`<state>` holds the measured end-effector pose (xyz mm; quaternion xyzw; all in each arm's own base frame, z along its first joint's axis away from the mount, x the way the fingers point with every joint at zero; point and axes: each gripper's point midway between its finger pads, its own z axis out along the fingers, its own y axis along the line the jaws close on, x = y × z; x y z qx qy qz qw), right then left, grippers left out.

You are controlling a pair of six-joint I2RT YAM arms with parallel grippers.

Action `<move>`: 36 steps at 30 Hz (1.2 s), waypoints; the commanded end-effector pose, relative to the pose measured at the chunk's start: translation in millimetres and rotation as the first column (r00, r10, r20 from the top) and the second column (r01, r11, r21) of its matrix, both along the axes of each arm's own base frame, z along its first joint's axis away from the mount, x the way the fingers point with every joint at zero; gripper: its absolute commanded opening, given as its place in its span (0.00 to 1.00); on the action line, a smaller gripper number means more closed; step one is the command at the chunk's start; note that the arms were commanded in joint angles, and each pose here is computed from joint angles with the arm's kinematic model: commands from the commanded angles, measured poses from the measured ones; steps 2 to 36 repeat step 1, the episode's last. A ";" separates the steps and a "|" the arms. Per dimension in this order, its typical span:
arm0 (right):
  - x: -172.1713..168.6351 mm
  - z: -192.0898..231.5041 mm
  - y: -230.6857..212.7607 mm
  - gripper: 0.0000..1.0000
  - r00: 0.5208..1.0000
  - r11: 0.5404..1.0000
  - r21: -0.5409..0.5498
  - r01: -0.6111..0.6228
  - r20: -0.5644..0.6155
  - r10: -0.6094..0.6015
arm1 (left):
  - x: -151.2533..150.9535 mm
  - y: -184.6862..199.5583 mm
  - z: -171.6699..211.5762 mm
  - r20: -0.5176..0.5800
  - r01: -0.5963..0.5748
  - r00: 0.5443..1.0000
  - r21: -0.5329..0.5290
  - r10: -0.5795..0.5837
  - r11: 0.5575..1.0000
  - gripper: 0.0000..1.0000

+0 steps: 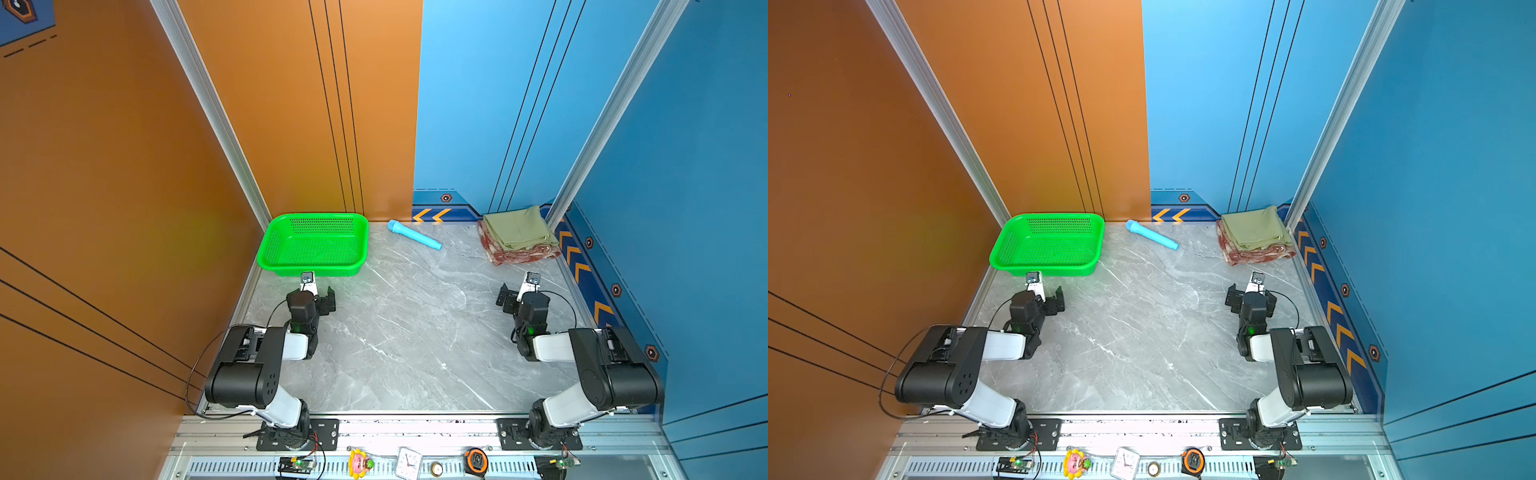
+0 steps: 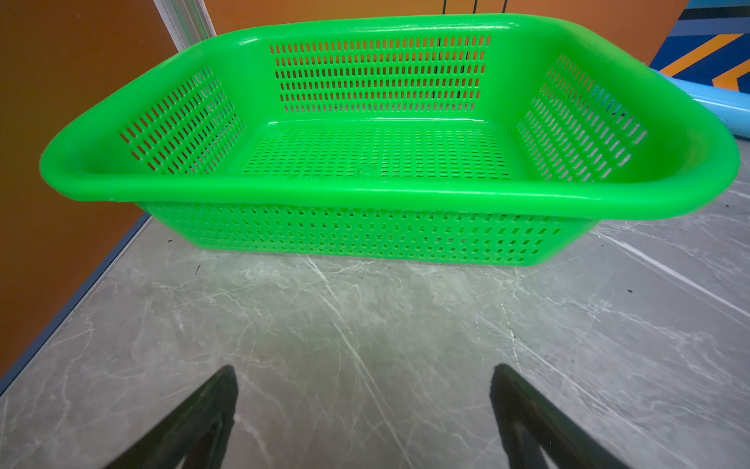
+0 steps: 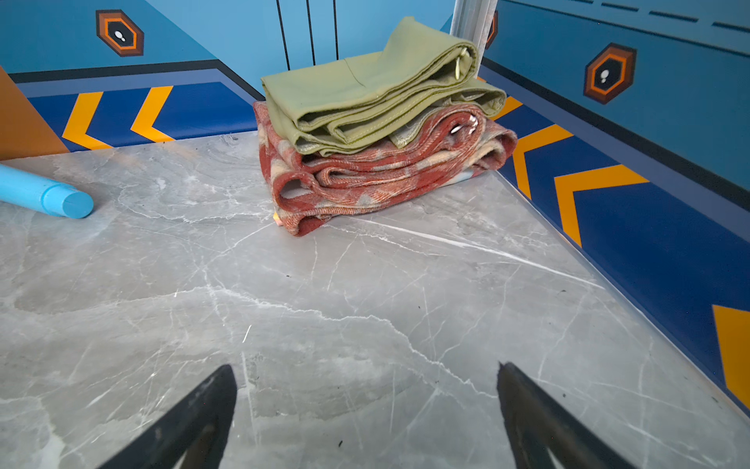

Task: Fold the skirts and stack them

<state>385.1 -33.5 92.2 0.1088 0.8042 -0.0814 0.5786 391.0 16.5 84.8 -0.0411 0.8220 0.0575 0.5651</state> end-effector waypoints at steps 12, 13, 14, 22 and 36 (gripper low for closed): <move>3.3 3.3 2.2 1.00 1.000 1.000 -0.009 -0.018 0.006 0.018 | 3.8 1.2 5.9 0.018 -0.005 1.000 0.021 0.005 1.000 0.98; 3.3 3.3 2.2 1.00 1.000 1.000 -0.009 -0.018 0.006 0.018 | 3.8 1.2 5.9 0.018 -0.005 1.000 0.021 0.005 1.000 0.98; 3.3 3.3 2.2 1.00 1.000 1.000 -0.009 -0.018 0.006 0.018 | 3.8 1.2 5.9 0.018 -0.005 1.000 0.021 0.005 1.000 0.98; 3.3 3.3 2.2 1.00 1.000 1.000 -0.009 -0.018 0.006 0.018 | 3.8 1.2 5.9 0.018 -0.005 1.000 0.021 0.005 1.000 0.98; 3.3 3.3 2.2 1.00 1.000 1.000 -0.009 -0.018 0.006 0.018 | 3.8 1.2 5.9 0.018 -0.005 1.000 0.021 0.005 1.000 0.98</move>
